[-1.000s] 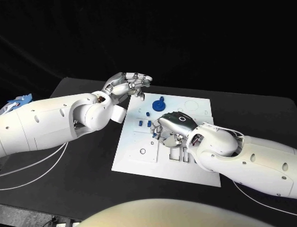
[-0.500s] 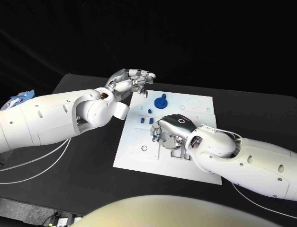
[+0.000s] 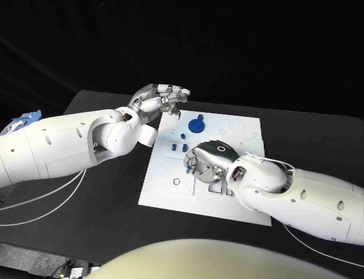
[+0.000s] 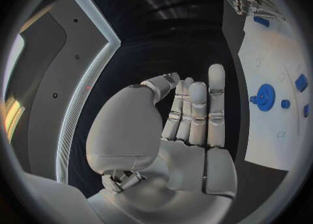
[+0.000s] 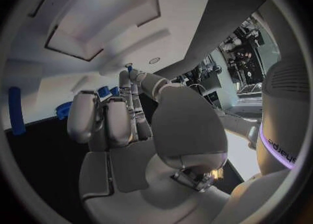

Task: Assemble the parts on the task board

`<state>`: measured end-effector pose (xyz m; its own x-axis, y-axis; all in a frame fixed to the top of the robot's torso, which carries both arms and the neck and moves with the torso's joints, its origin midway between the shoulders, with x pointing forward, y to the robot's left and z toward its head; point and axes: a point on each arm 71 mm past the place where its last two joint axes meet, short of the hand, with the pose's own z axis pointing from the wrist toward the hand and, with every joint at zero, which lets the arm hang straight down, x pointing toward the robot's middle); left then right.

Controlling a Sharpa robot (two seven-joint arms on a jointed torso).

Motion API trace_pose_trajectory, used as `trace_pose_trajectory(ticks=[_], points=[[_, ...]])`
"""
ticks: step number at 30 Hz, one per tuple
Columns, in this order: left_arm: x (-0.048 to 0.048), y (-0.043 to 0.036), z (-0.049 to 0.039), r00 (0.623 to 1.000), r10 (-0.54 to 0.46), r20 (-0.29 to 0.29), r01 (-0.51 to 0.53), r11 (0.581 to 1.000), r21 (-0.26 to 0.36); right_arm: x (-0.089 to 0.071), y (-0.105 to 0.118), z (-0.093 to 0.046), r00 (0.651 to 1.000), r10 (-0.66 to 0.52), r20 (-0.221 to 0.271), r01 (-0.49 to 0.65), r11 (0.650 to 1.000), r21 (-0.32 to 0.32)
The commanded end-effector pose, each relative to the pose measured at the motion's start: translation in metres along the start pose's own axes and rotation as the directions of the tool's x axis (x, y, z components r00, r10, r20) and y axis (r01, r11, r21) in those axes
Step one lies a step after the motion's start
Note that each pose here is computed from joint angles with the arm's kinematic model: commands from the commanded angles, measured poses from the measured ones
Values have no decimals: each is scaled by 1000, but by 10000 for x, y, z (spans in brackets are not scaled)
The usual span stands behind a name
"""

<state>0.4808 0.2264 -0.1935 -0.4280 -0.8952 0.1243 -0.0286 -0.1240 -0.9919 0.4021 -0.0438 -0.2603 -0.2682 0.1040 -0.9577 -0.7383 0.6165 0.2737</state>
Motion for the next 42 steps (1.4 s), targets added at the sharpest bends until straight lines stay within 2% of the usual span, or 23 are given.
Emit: trace_pose_trajectory(ticks=[1, 31, 42], points=[[26, -7, 5, 1000, -3, -22, 3, 1000, 7, 21, -10, 3, 1000, -12, -17, 12, 1000, -2], [20, -11, -4, 1000, -1, -23, 1, 1000, 6, 79, -10, 18, 998, -15, -62, 15, 1000, -3], [16, -11, -5, 1000, 0, -22, 1, 1000, 6, 80, -34, 19, 999, -10, -45, 10, 1000, -3]])
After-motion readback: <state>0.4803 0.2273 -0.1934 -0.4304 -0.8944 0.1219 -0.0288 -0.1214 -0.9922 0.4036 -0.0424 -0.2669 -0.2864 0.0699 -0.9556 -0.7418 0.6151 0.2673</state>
